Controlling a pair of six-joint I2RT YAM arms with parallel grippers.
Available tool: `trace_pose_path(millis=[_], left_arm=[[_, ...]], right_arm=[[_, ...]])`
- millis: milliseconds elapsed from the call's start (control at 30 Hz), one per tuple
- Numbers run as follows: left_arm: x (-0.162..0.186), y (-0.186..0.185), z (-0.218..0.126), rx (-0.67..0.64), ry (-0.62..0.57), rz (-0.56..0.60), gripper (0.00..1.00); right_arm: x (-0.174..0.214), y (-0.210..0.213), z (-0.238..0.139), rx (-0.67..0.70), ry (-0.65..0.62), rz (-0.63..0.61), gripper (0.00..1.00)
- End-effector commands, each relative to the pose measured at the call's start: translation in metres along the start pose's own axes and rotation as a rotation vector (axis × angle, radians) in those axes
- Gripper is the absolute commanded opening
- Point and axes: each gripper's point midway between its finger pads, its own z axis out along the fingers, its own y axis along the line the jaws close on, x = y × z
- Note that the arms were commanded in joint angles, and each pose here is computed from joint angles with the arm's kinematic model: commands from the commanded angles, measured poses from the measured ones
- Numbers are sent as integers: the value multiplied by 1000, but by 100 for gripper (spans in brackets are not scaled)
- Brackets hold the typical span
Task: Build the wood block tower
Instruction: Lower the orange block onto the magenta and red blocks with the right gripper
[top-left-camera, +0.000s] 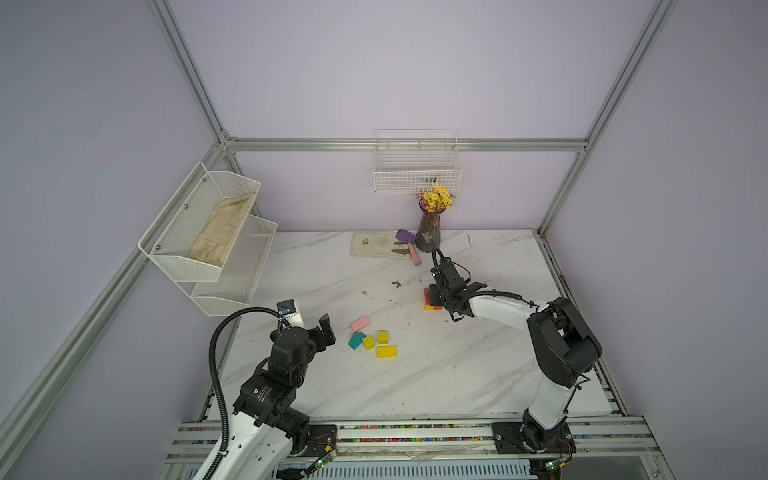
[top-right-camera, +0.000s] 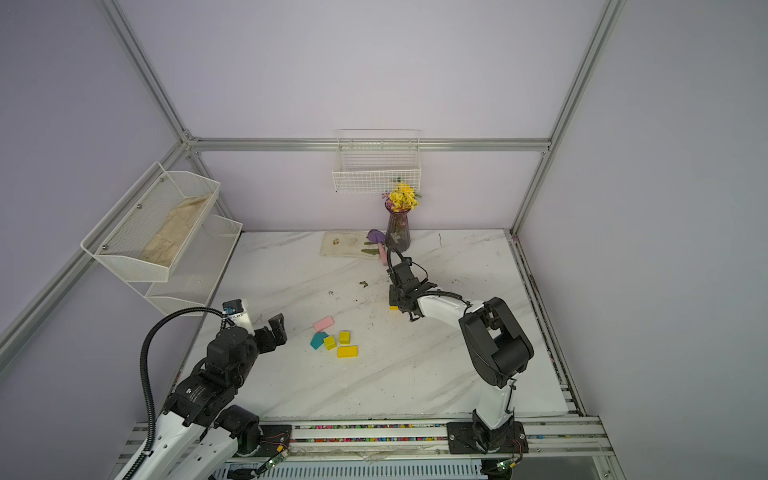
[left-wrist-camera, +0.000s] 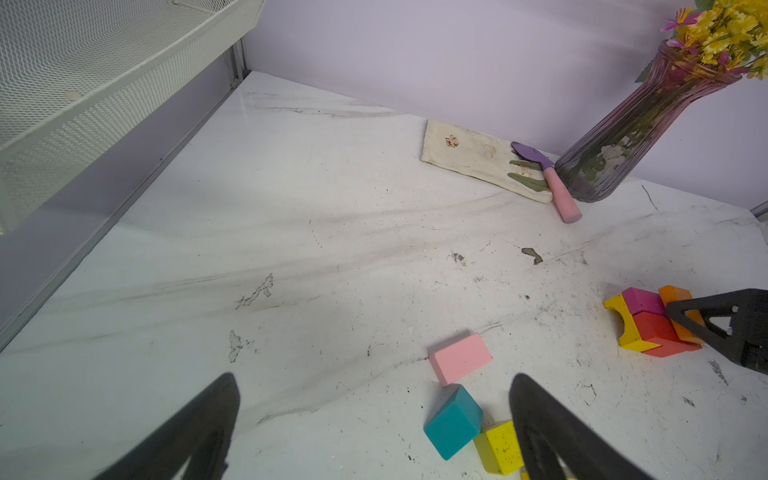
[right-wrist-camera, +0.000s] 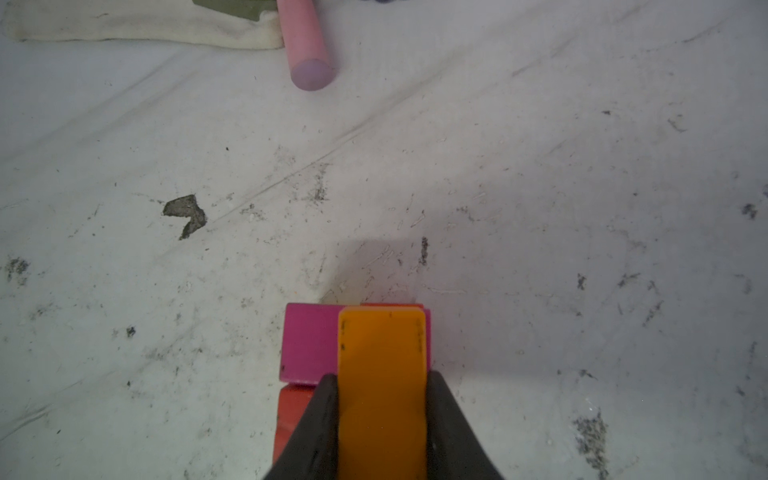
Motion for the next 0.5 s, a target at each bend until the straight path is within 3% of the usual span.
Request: trace_pose_path(millis=[0, 467], left_arm=[[5, 4, 5, -18, -10, 7, 99], [5, 4, 5, -18, -9, 8, 100]], right_arm=[[-7, -6, -10, 21, -11, 11, 7], [-5, -5, -6, 20, 1, 8, 24]])
